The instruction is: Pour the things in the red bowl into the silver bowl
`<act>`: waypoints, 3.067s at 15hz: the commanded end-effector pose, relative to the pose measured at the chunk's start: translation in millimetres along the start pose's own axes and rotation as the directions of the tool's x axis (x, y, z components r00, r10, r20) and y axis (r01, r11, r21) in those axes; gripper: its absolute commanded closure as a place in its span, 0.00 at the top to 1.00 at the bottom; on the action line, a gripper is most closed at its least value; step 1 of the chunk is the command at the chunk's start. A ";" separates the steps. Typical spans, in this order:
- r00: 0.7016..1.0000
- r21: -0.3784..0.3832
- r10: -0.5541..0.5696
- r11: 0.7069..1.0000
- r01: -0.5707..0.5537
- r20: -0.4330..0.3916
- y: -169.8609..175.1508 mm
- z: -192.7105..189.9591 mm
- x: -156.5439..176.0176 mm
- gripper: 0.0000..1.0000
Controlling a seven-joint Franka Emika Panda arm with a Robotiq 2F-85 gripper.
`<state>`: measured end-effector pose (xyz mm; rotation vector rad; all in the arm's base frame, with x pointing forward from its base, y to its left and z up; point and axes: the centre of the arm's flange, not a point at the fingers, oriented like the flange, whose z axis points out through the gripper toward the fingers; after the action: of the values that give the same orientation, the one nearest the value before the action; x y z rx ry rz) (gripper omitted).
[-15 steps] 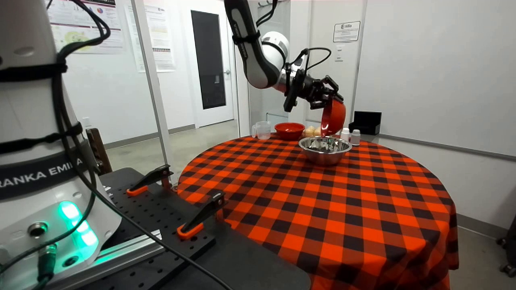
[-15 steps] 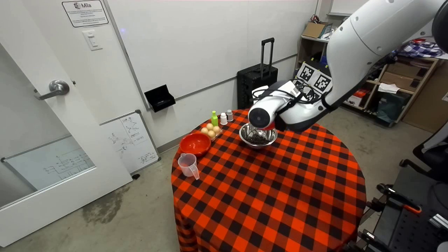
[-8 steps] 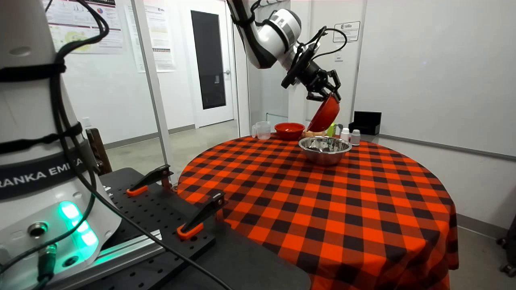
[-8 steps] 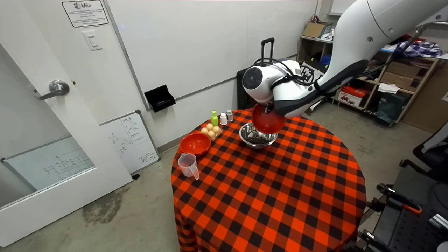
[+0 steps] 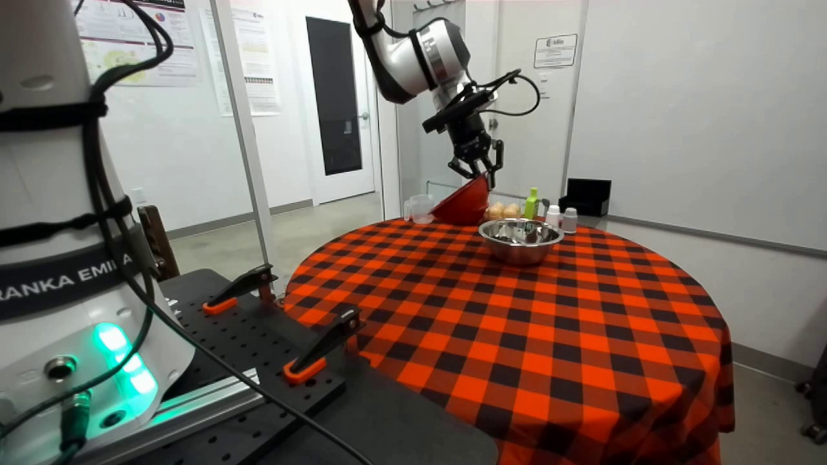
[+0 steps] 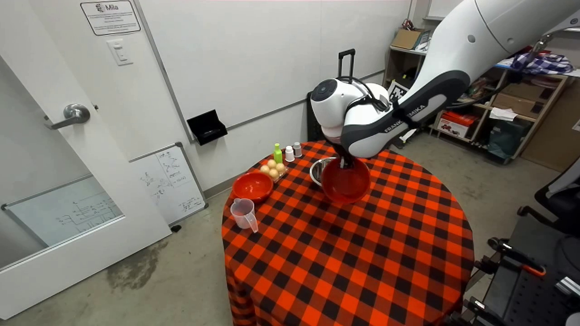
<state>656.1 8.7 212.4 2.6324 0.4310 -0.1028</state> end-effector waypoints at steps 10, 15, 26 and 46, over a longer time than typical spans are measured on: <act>0.895 0.547 -0.401 0.802 0.240 0.195 -135.4 60.3 -49.5 0.03; 0.894 0.707 -0.424 0.677 0.204 0.148 -147.4 79.5 -46.4 0.03; 0.999 0.583 0.027 0.812 -0.045 0.039 -109.3 97.0 -7.9 0.03; 0.992 0.488 0.082 0.865 -0.117 0.093 -71.6 46.7 -52.7 1.00</act>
<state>610.1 38.7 101.1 3.1824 0.2463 -0.2640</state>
